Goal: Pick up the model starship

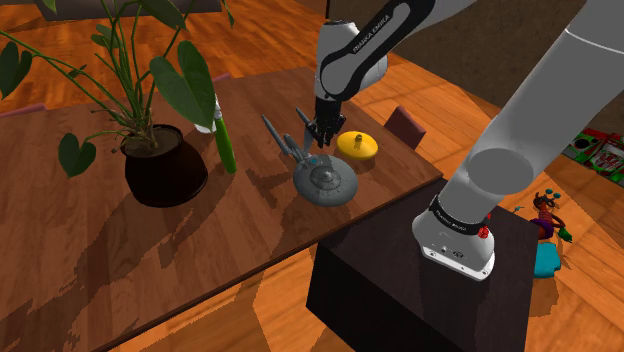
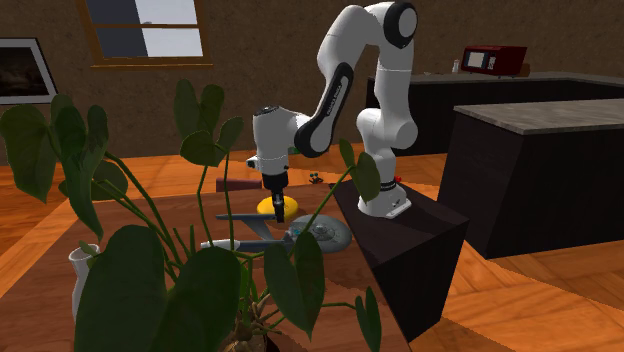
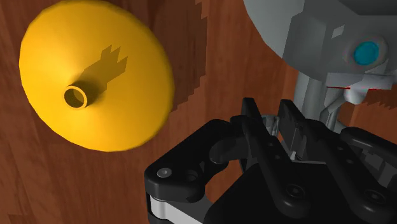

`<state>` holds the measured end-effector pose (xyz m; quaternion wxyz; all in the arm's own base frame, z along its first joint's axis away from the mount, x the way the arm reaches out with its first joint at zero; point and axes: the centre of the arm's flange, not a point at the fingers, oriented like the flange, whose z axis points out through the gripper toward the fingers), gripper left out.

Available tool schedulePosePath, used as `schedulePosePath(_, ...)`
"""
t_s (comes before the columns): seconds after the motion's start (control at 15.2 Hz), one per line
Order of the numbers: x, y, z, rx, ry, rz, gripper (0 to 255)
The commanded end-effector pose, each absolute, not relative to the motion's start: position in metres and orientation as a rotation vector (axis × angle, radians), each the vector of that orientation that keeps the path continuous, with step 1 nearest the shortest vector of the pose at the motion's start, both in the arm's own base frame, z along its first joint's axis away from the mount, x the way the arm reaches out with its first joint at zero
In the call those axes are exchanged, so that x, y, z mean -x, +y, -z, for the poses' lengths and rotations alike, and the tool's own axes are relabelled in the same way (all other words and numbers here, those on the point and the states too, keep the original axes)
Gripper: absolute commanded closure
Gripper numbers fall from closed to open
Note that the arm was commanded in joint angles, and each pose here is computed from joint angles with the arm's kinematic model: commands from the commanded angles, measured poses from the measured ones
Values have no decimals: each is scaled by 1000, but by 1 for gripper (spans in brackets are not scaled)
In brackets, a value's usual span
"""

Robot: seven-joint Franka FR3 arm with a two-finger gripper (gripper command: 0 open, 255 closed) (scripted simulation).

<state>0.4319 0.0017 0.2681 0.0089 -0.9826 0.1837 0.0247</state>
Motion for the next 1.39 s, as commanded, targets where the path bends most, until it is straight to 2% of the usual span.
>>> schedulePosePath(0.0,-432,2,-268,3070,573,-77,255)
schedulePosePath(0.2,-432,2,-268,3070,573,-77,255)
schedulePosePath(1.32,-432,2,-348,3070,573,-77,255)
